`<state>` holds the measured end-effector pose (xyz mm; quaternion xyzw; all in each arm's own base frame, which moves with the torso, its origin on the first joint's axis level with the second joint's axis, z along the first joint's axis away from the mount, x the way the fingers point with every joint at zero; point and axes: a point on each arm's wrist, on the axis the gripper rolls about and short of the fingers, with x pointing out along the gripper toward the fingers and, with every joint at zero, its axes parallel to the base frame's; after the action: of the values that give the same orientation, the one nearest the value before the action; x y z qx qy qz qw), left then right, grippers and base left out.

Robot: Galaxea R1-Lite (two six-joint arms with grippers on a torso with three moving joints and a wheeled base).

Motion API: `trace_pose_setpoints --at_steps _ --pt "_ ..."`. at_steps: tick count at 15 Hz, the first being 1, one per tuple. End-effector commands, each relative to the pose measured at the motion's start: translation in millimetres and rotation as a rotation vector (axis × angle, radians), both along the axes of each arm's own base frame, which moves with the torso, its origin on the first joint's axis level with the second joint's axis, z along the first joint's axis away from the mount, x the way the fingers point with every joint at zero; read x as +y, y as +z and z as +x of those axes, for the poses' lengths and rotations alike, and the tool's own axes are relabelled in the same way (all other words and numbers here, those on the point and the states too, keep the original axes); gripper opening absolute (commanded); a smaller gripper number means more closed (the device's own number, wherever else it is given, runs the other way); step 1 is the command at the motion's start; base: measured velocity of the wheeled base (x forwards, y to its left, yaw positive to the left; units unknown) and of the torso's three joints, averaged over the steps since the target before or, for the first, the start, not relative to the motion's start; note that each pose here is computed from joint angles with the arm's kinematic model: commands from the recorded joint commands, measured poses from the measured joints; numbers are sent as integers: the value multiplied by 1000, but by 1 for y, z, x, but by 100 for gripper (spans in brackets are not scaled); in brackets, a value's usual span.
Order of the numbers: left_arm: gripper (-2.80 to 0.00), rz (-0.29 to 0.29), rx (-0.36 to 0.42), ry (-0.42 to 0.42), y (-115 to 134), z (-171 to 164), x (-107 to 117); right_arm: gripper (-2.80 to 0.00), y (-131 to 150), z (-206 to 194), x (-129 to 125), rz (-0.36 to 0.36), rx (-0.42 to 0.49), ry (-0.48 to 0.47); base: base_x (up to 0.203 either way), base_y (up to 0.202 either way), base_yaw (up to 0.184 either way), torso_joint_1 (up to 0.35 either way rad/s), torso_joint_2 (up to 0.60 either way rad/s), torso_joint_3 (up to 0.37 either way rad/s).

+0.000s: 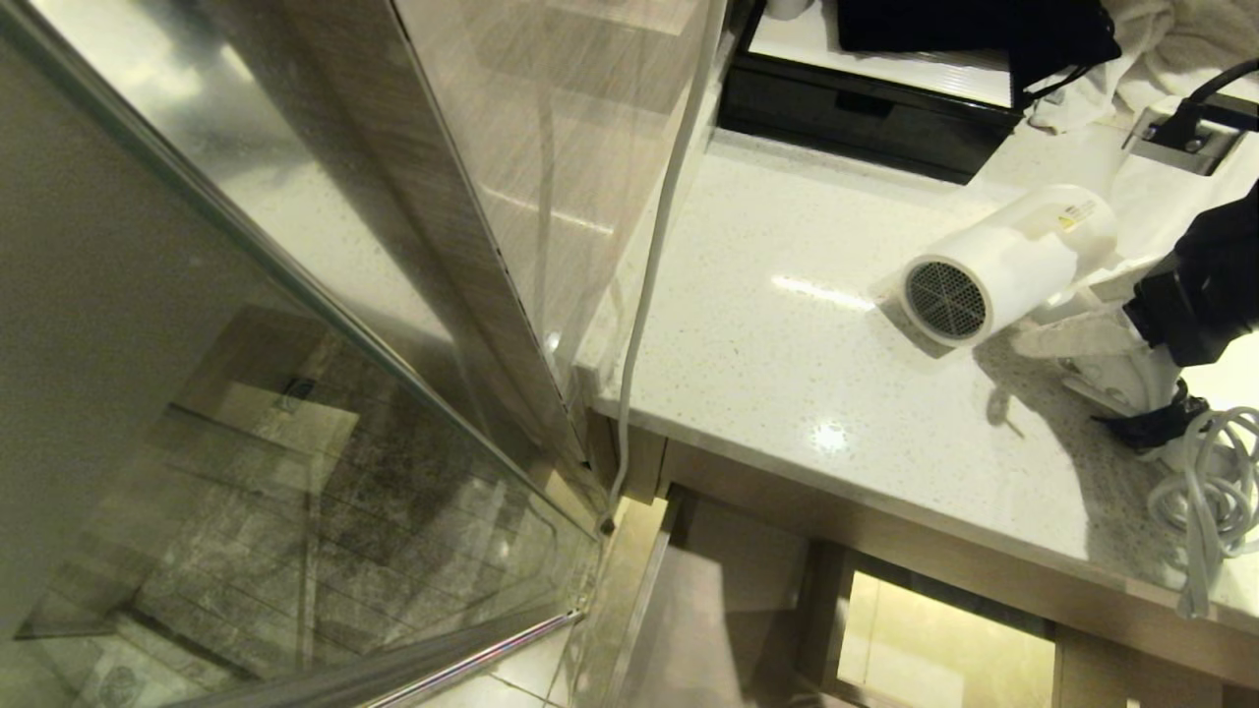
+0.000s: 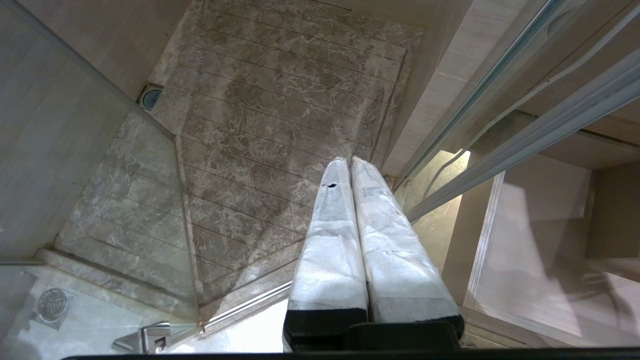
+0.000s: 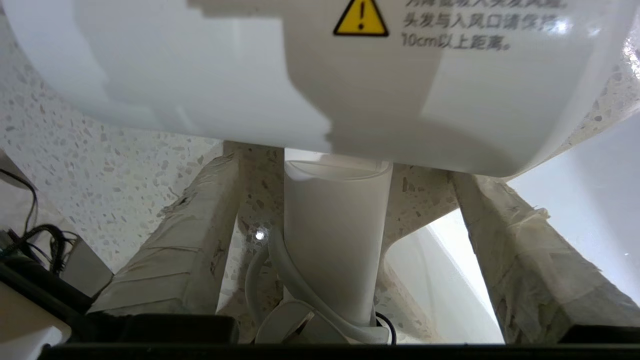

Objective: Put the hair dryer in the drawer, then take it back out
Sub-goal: Put it into the drawer

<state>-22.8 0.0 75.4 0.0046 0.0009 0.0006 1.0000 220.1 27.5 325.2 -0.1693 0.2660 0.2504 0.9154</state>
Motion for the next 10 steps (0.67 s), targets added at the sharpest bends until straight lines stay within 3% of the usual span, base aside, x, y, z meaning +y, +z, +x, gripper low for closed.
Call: trace_pose_setpoints --at_steps 1,10 --pt "-280 0 0 0 0 0 0 0 -1 0 2 -19 1 22 0 0 0 0 0 0" --pt "-280 0 0 0 0 0 0 0 -7 17 7 -25 -18 43 0 0 0 0 0 0"
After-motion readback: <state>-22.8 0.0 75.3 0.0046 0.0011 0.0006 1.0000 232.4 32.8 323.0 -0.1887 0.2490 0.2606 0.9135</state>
